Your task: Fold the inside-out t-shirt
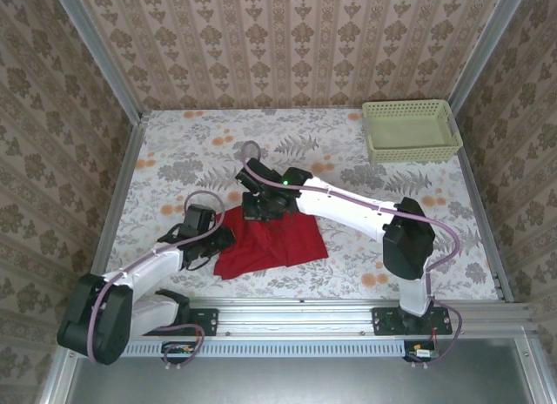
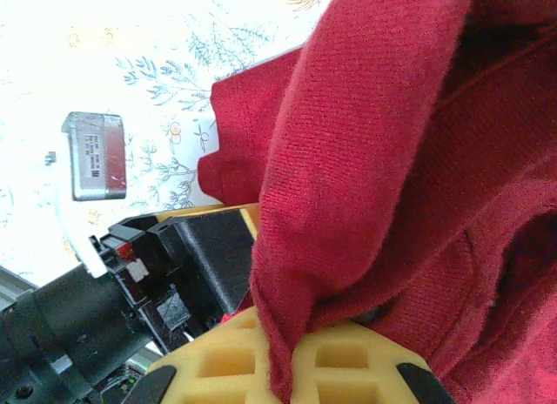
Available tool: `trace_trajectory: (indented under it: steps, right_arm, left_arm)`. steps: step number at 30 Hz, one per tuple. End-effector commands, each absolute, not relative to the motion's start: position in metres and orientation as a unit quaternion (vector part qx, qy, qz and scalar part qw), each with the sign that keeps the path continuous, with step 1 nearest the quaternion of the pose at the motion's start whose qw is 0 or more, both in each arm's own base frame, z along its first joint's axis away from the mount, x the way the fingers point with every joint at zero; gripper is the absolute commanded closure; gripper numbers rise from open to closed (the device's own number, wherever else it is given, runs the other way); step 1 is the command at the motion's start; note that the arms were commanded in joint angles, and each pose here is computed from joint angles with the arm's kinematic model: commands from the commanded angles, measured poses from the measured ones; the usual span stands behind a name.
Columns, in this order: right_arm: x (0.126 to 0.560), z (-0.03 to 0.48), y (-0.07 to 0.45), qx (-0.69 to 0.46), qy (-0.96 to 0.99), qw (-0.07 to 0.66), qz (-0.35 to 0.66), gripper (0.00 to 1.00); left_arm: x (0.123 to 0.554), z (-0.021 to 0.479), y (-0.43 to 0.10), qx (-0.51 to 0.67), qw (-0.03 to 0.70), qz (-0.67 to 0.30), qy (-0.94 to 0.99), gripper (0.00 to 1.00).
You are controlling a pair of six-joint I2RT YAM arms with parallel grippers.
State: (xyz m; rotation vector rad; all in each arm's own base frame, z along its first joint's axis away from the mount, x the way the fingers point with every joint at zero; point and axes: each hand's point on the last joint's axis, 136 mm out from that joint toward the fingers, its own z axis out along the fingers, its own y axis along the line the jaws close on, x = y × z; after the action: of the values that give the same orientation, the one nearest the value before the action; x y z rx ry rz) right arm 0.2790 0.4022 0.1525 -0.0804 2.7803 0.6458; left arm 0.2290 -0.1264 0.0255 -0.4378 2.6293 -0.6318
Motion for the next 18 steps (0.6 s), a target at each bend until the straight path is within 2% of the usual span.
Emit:
trace_trajectory:
  steps: [1, 10, 13, 15, 18]
  right_arm:
    - [0.277, 0.154, 0.422, -0.016, 0.959, 0.135, 0.250, 1.00]
    - [0.273, 0.145, 0.438, -0.010, 0.956, 0.136, 0.258, 1.00]
    - [0.275, 0.139, 0.443, -0.011, 0.958, 0.132, 0.255, 1.00]
    - [0.274, 0.137, 0.446, -0.012, 0.958, 0.129, 0.256, 0.94]
    - [0.271, 0.145, 0.455, -0.030, 0.955, 0.128, 0.267, 0.70]
  left_arm:
    - [0.221, 0.024, -0.123, -0.165, 0.188, -0.229, 0.941, 0.65]
    - [0.218, 0.022, -0.118, -0.179, 0.187, -0.229, 0.938, 0.65]
    - [0.215, 0.026, -0.111, -0.188, 0.192, -0.220, 0.938, 0.62]
    - [0.212, 0.029, -0.103, -0.199, 0.198, -0.209, 0.937, 0.59]
    - [0.205, 0.035, -0.085, -0.227, 0.208, -0.185, 0.933, 0.52]
